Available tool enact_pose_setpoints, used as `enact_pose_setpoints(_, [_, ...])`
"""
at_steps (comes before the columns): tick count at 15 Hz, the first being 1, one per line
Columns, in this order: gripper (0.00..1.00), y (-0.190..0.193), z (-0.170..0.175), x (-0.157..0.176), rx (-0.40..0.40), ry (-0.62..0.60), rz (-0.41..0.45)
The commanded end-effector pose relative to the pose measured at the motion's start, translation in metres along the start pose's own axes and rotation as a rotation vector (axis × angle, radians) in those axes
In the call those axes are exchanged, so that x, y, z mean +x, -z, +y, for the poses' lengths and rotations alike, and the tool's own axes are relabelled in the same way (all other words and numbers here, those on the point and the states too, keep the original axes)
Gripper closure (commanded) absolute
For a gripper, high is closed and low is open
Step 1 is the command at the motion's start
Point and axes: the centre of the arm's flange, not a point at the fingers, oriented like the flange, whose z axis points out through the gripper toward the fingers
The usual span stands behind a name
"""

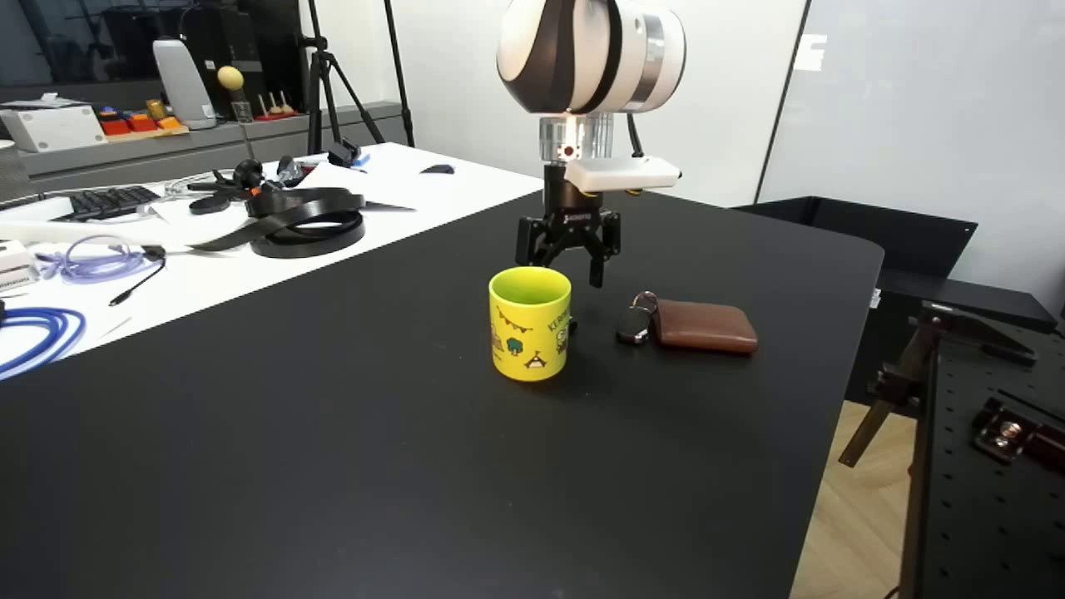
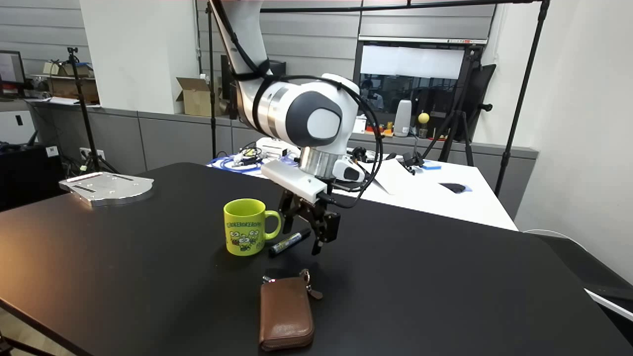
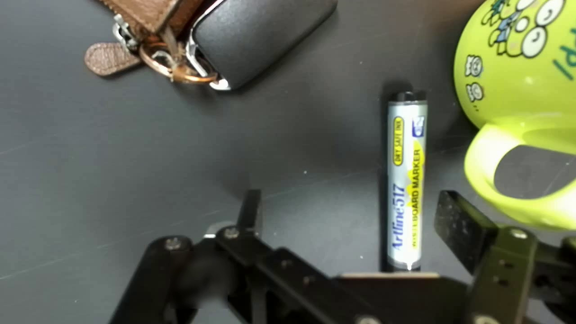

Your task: Put the marker inside the cup

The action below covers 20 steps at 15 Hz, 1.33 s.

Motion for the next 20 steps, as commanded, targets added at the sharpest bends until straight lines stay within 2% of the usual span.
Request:
enact_pose_setpoints(1, [0.28, -0.001, -0.007, 0.012, -0.026, -0.008, -0.024])
enact_pose_setpoints(2, [0.29, 0.0, -0.008, 0.013, -0.033, -0.004, -0.02])
enact_pose_setpoints(3, [0.35, 0.001, -0.009, 0.013, -0.034, 0.0, -0.021])
enact_pose_setpoints(5, [0.51, 0.002, -0.011, 0.014, -0.042, 0.007, -0.02])
enact_pose_setpoints(12, [0.99, -0.001, -0.015, 0.015, -0.047, 0.021, -0.03])
enact_pose_setpoints(14, [0.95, -0.001, -0.014, 0.014, -0.045, 0.02, -0.037])
enact_pose_setpoints(18, [0.95, 0.017, -0.021, 0.008, -0.039, 0.031, -0.024])
enact_pose_setpoints(20, [0.95, 0.038, -0.031, 0.002, -0.025, 0.046, -0.026])
